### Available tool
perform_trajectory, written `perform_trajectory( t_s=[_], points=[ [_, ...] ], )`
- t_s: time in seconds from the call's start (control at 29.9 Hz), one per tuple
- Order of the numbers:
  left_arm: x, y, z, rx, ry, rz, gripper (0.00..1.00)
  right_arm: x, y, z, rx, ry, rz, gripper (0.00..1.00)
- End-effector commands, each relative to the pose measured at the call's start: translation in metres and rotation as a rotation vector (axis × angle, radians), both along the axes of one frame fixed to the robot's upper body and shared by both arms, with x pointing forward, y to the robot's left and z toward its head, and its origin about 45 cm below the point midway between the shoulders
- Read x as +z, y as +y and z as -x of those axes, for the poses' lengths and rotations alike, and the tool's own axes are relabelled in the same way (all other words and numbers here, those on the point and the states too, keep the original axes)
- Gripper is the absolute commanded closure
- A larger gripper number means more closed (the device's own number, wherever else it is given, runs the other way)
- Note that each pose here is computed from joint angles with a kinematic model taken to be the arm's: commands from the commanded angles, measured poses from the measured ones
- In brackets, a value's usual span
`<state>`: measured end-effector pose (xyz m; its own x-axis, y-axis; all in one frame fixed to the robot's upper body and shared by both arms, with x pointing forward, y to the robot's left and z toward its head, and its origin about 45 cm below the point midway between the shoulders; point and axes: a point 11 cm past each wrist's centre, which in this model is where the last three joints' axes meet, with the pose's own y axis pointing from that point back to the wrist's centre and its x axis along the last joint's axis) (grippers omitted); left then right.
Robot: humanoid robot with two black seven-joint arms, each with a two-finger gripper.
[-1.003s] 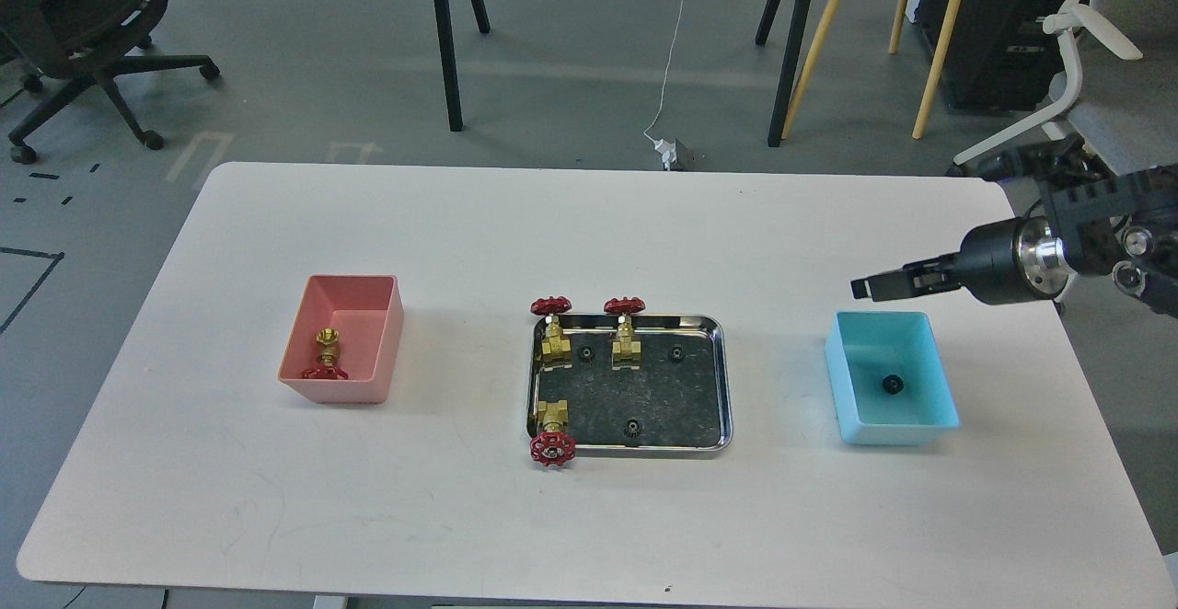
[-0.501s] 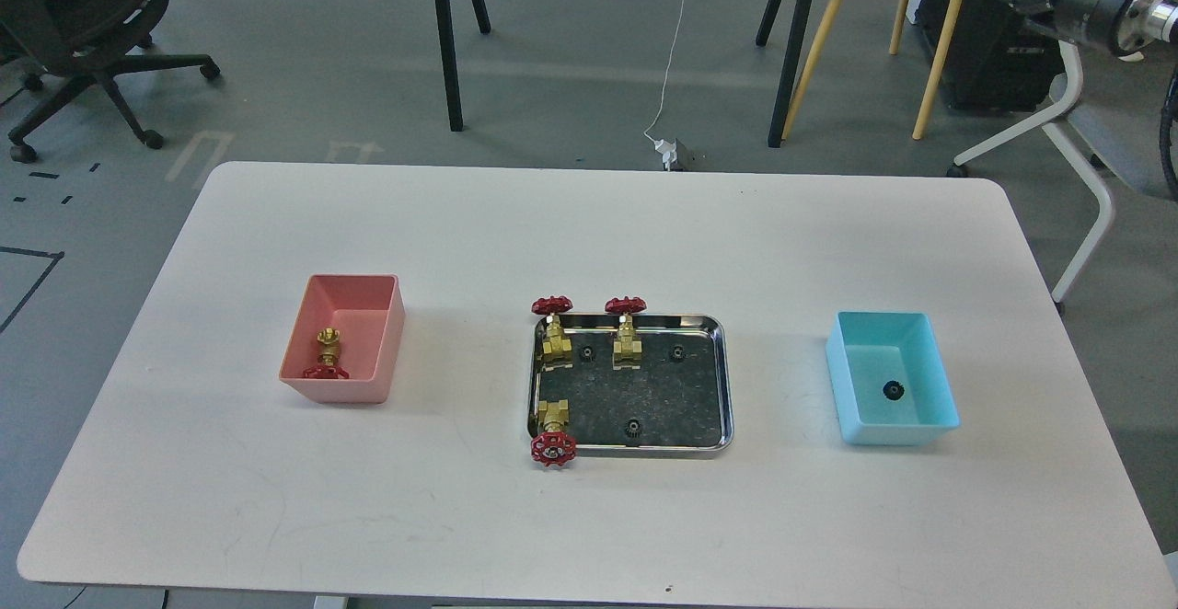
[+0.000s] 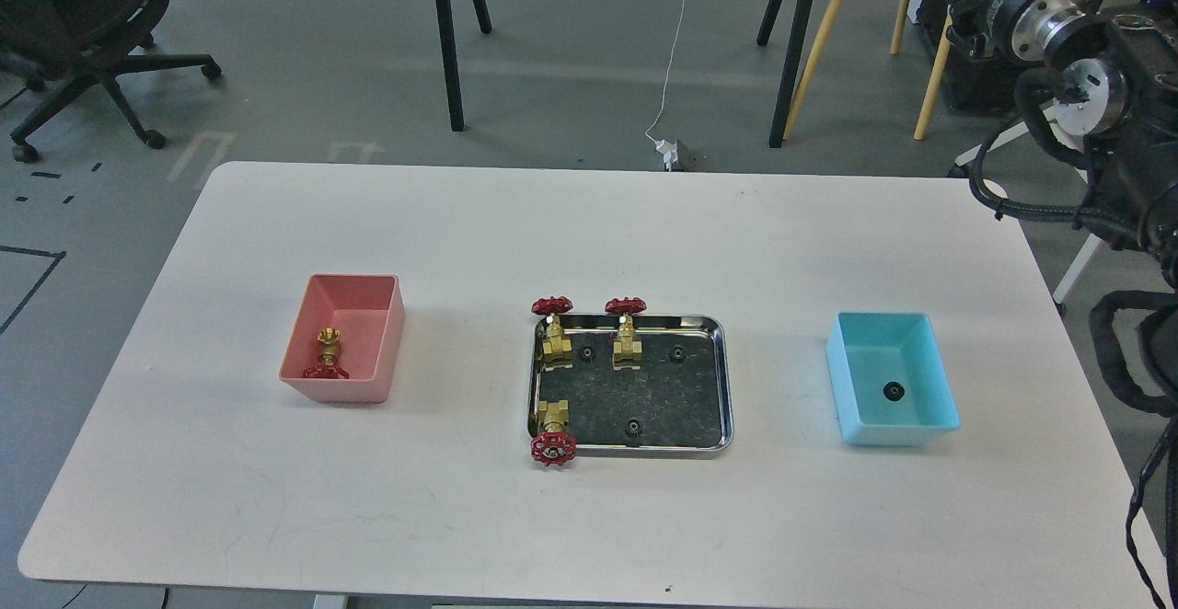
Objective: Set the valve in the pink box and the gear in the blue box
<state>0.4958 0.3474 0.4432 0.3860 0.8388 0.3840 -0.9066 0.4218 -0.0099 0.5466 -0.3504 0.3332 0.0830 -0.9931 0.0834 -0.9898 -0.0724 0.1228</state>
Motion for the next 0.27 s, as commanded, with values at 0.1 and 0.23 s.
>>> perform_trajectory(
  t_s=[0.1,0.23],
  points=[
    [-0.052,-0.027,-0.035,0.1,0.057,0.029,0.04,-0.009,0.009,0.0,0.024,0.012,0.013,0.03],
    [-0.047,-0.038,-0.039,0.084,0.058,0.08,0.04,-0.001,0.027,-0.005,0.052,-0.004,0.004,0.01]
  ],
)
